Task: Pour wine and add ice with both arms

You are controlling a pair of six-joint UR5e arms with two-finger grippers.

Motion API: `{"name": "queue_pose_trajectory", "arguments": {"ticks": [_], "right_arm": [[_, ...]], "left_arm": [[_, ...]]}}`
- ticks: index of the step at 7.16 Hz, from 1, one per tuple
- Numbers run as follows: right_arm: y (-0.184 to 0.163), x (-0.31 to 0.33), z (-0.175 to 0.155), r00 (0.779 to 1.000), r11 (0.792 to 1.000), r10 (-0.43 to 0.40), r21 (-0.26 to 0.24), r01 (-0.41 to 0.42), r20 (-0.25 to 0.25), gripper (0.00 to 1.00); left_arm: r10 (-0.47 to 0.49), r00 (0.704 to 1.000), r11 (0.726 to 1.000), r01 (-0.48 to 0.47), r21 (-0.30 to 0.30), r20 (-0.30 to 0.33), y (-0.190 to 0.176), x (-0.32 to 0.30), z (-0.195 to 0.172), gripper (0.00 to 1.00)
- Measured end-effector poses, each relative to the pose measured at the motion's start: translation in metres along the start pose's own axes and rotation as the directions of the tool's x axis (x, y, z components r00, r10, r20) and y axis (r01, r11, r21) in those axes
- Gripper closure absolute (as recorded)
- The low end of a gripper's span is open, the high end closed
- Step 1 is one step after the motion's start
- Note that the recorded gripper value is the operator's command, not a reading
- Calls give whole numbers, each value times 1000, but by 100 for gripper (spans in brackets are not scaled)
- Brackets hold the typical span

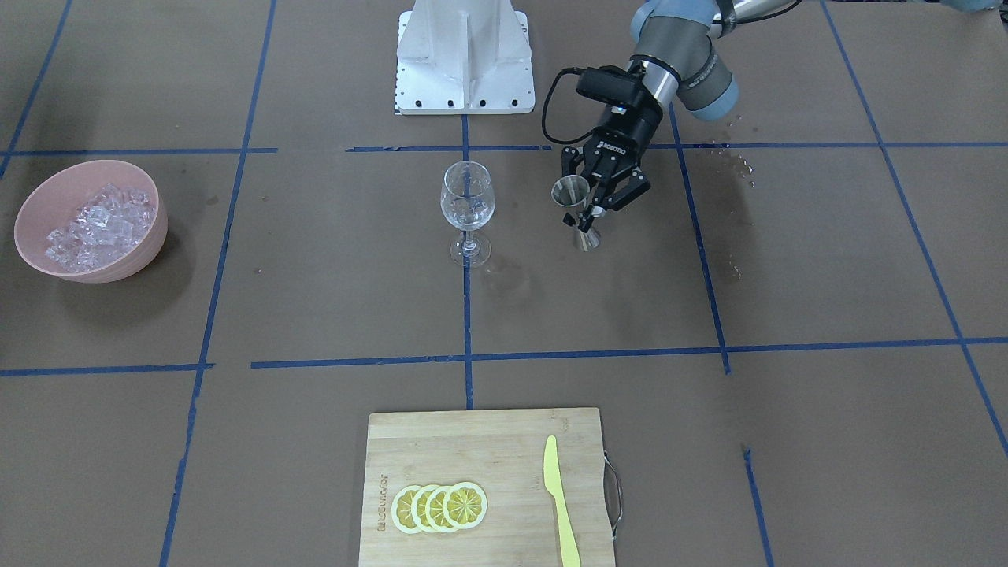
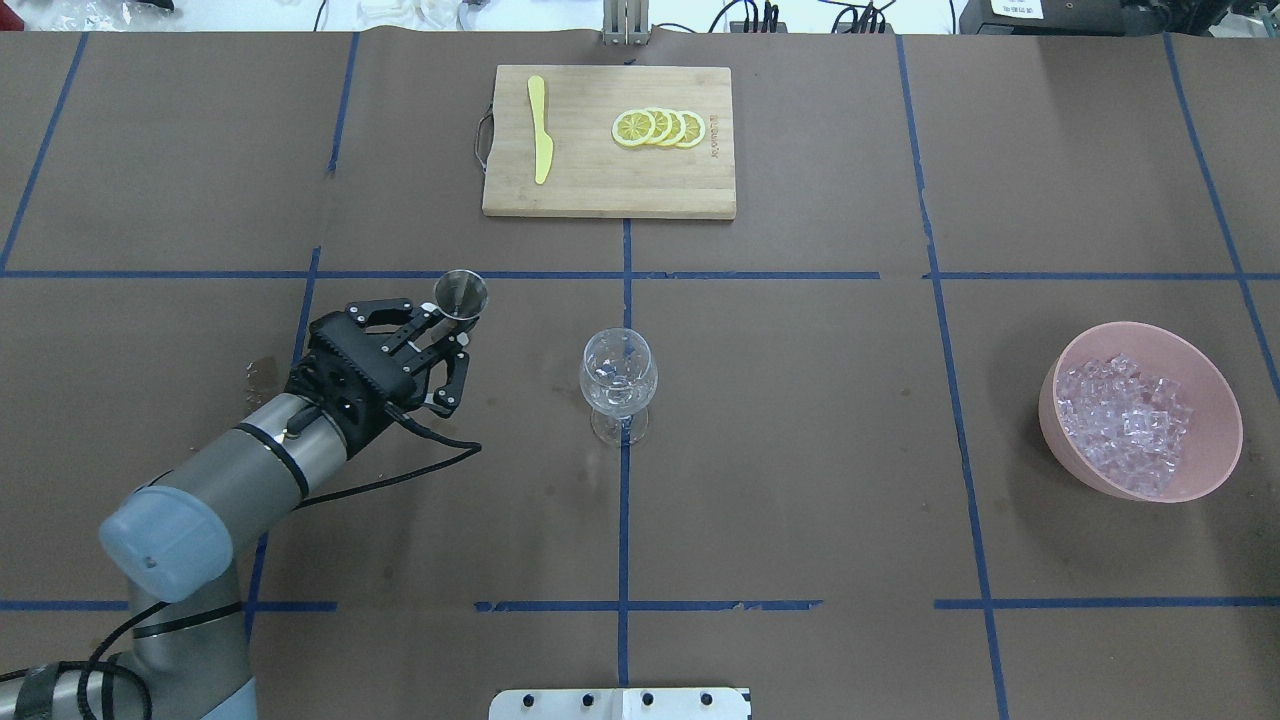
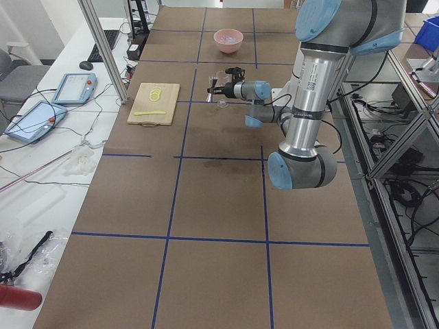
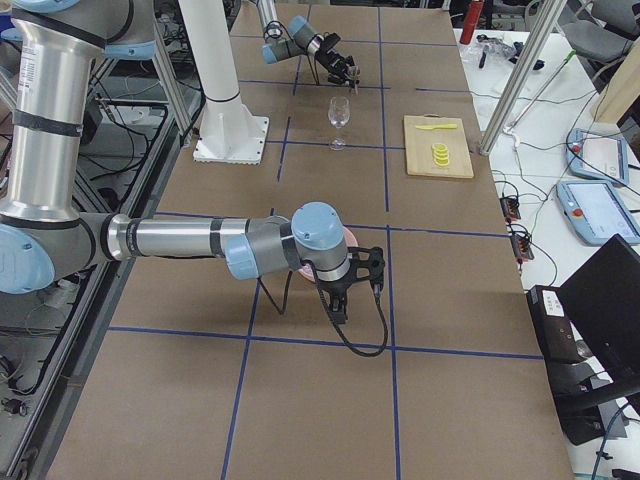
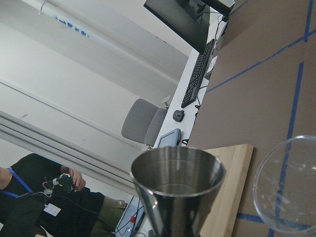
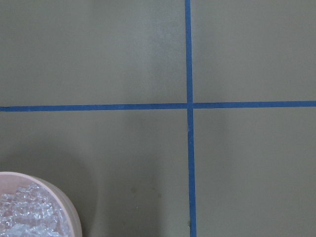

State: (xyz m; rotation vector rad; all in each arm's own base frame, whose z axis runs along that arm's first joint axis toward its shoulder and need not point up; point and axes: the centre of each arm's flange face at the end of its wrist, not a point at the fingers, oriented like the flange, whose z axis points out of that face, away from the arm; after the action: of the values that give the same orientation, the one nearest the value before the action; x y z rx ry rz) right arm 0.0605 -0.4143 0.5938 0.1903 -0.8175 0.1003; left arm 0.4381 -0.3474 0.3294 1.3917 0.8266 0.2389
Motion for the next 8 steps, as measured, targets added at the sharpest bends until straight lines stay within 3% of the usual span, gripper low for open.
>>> {"name": "queue_pose_trajectory", "arguments": {"ticks": [3,5,7,8], "right_arm": [[1,0,0,1000,1000,-6,1,6,0,0],[1,-1,-1,1000,1000,-8,3,8,1,0],[1,-2,-2,1000,1000,-10,5,10,1,0],[1,-2,-2,1000,1000,-11,5,11,1,0]], "left_arm": [[-245,969,969,245,28,4,71,-71,-63,100],[-360,922,932,348,102,144,114,-111,-80,100],[-362,886,930,325,169,290,144,-136,-83,100],[-355,878,933,315,171,320,154,-141,-82,100]]}}
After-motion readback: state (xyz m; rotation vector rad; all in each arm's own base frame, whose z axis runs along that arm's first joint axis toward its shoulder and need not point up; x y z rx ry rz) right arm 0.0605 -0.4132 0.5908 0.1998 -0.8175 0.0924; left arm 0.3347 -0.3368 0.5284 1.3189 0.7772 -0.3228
